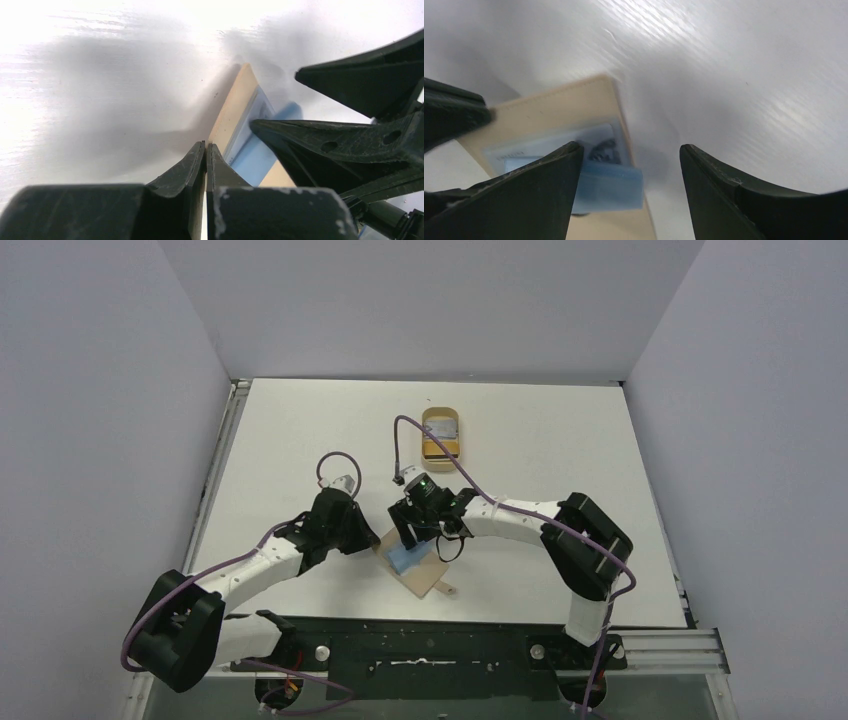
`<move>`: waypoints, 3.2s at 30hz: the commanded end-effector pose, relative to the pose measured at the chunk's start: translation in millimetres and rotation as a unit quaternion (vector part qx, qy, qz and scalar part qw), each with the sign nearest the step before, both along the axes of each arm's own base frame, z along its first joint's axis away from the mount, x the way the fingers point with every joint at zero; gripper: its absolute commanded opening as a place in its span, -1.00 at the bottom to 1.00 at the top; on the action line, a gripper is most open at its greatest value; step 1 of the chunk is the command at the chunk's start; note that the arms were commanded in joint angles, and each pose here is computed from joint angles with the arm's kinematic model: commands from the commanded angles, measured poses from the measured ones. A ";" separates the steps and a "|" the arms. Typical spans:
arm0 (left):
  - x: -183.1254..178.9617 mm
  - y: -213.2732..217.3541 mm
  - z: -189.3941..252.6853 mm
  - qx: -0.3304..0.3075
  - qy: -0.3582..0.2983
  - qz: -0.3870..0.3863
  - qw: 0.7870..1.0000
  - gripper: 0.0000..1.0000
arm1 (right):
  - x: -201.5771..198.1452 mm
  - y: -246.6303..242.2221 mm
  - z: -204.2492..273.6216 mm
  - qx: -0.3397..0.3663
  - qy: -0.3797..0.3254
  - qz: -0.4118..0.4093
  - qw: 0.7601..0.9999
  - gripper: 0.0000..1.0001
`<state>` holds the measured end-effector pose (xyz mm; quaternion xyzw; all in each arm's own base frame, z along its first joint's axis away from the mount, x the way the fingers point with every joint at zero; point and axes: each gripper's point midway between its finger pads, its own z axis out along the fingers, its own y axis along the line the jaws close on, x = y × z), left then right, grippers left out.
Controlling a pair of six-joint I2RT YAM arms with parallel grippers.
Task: Take the credit cards out of the card holder
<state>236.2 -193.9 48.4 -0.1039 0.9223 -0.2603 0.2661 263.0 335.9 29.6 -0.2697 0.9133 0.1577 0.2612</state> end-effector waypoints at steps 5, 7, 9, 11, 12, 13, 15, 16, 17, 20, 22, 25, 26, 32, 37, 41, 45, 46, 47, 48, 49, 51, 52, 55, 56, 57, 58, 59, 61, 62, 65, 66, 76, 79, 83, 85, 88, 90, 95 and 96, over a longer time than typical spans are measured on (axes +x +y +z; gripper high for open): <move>22.0 3.4 20.3 -0.008 -0.057 0.032 0.998 -1.00 | -16.3 -51.3 8.9 -0.084 -0.006 -0.001 0.996 0.45; 21.2 3.9 18.3 -0.007 -0.054 0.034 0.998 -1.00 | -20.6 -55.1 11.4 -0.086 -0.003 0.002 0.996 0.46; 20.3 4.3 16.2 -0.007 -0.050 0.036 0.998 -1.00 | -26.2 -59.6 13.5 -0.090 0.001 0.005 0.996 0.46; 21.8 8.0 13.6 -0.001 -0.051 0.047 0.998 -1.00 | -32.9 -67.3 16.0 -0.097 0.006 0.006 0.995 0.46; 21.9 9.4 12.9 -0.001 -0.050 0.053 0.997 -1.00 | -36.7 -72.4 17.6 -0.102 0.009 0.005 0.995 0.46; 21.9 10.8 11.8 0.000 -0.049 0.058 0.997 -1.00 | -39.3 -76.0 21.4 -0.103 0.007 0.004 0.995 0.46; 21.9 15.2 8.9 0.001 -0.046 0.077 0.996 -1.00 | -42.6 -83.6 30.5 -0.105 0.002 -0.001 0.994 0.46; 21.9 17.4 7.3 0.000 -0.045 0.087 0.995 -1.00 | -42.7 -86.7 37.0 -0.105 -0.003 -0.004 0.994 0.46; 22.1 19.9 6.2 0.000 -0.045 0.098 0.994 -1.00 | -42.2 -89.7 43.6 -0.105 -0.008 -0.008 0.994 0.46; 21.8 28.1 2.3 -0.006 -0.041 0.139 0.989 -1.00 | -35.2 -91.7 70.8 -0.083 -0.042 -0.024 0.995 0.46; 19.5 33.8 -2.3 -0.012 -0.036 0.169 0.985 -1.00 | -28.1 -85.5 91.1 -0.039 -0.066 -0.035 0.996 0.47; 14.7 41.2 -9.0 -0.017 -0.031 0.206 0.978 -1.00 | -17.3 -69.2 116.2 0.063 -0.073 -0.041 0.994 0.53; 13.6 42.7 -10.1 -0.018 -0.033 0.217 0.975 -1.00 | -12.1 -63.1 120.3 0.098 -0.065 -0.044 0.992 0.53; 4.3 54.6 -14.2 0.010 -0.056 0.282 0.958 -1.00 | -0.2 -10.7 125.7 0.258 0.010 -0.026 0.966 0.53; -0.4 49.2 -17.9 0.028 -0.061 0.296 0.953 -1.00 | 1.8 18.8 118.1 0.305 0.046 -0.020 0.951 0.50; -2.5 40.7 -26.6 0.033 -0.056 0.300 0.952 -1.00 | -0.8 28.5 96.7 0.298 0.078 -0.040 0.951 0.48; -3.3 36.2 -33.6 0.034 -0.055 0.302 0.951 -1.00 | -1.1 26.6 70.2 0.290 0.102 -0.083 0.948 0.49; -3.5 35.8 -35.0 0.034 -0.055 0.303 0.951 -1.00 | -2.6 28.0 64.4 0.290 0.108 -0.088 0.947 0.49; -3.7 35.2 -35.9 0.034 -0.055 0.303 0.951 -1.00 | -5.5 30.6 58.7 0.289 0.114 -0.090 0.946 0.49; -3.7 34.9 -36.6 0.034 -0.055 0.303 0.951 -1.00 | -8.0 33.7 54.5 0.288 0.117 -0.089 0.946 0.49; -3.9 34.9 -37.1 0.035 -0.056 0.303 0.951 -1.00 | -10.5 37.2 50.1 0.285 0.120 -0.088 0.947 0.49; -4.0 35.4 -36.7 0.035 -0.057 0.303 0.950 -1.00 | -12.3 41.8 43.7 0.283 0.123 -0.089 0.947 0.49; -4.1 35.2 -36.4 0.034 -0.058 0.303 0.951 -1.00 | -12.6 43.4 40.4 0.283 0.124 -0.090 0.947 0.49; -5.1 36.0 -36.9 0.034 -0.059 0.303 0.951 -1.00 | -10.6 46.1 32.3 0.285 0.127 -0.095 0.945 0.49; -5.0 35.9 -36.8 0.033 -0.060 0.303 0.951 -1.00 | -9.1 46.8 29.7 0.286 0.127 -0.096 0.945 0.49; -5.2 36.2 -37.4 0.033 -0.060 0.303 0.951 -1.00 | -7.4 48.3 27.4 0.290 0.128 -0.098 0.943 0.49; -5.3 36.1 -37.7 0.032 -0.060 0.303 0.951 -1.00 | -5.7 49.8 25.7 0.295 0.129 -0.101 0.941 0.49; -5.1 35.6 -37.6 0.031 -0.060 0.302 0.951 -1.00 | -4.2 51.8 23.7 0.300 0.132 -0.103 0.939 0.48; -5.0 34.6 -37.6 0.029 -0.060 0.300 0.951 -1.00 | -3.4 57.3 22.0 0.313 0.140 -0.106 0.933 0.48; -5.0 34.4 -37.8 0.029 -0.060 0.300 0.952 -1.00 | -3.9 60.5 20.8 0.319 0.145 -0.106 0.931 0.48; -4.5 32.7 -37.1 0.022 -0.061 0.299 0.952 -1.00 | -5.0 66.6 20.7 0.330 0.152 -0.105 0.926 0.47; -5.2 33.2 -38.0 0.023 -0.061 0.299 0.952 -1.00 | -5.5 68.3 22.0 0.333 0.153 -0.104 0.925 0.47; 0.0 24.8 -28.2 -0.015 -0.079 0.291 0.953 -1.00 | -12.7 79.2 38.8 0.380 0.163 -0.075 0.908 0.47; -0.4 24.8 -27.4 -0.016 -0.081 0.289 0.954 -1.00 | -14.6 85.3 53.5 0.423 0.157 -0.054 0.891 0.47; -0.8 23.0 -28.9 -0.016 -0.078 0.284 0.955 -1.00 | -19.5 91.6 66.4 0.472 0.166 -0.036 0.865 0.43; -0.6 22.2 -28.9 -0.018 -0.078 0.283 0.956 -1.00 | -20.3 93.0 67.7 0.481 0.169 -0.033 0.860 0.42; -0.4 22.3 -27.2 -0.019 -0.080 0.282 0.956 -1.00 | -20.1 93.1 60.4 0.472 0.175 -0.039 0.863 0.38; -0.3 23.6 -25.9 -0.018 -0.082 0.283 0.956 -1.00 | -19.2 92.7 52.3 0.446 0.178 -0.046 0.876 0.33; -0.4 25.2 -24.4 -0.017 -0.085 0.284 0.955 -1.00 | -20.9 87.2 29.9 0.378 0.178 -0.057 0.907 0.21; -0.4 25.3 -24.6 -0.016 -0.085 0.283 0.955 -1.00 | -20.5 86.8 28.4 0.377 0.179 -0.059 0.907 0.17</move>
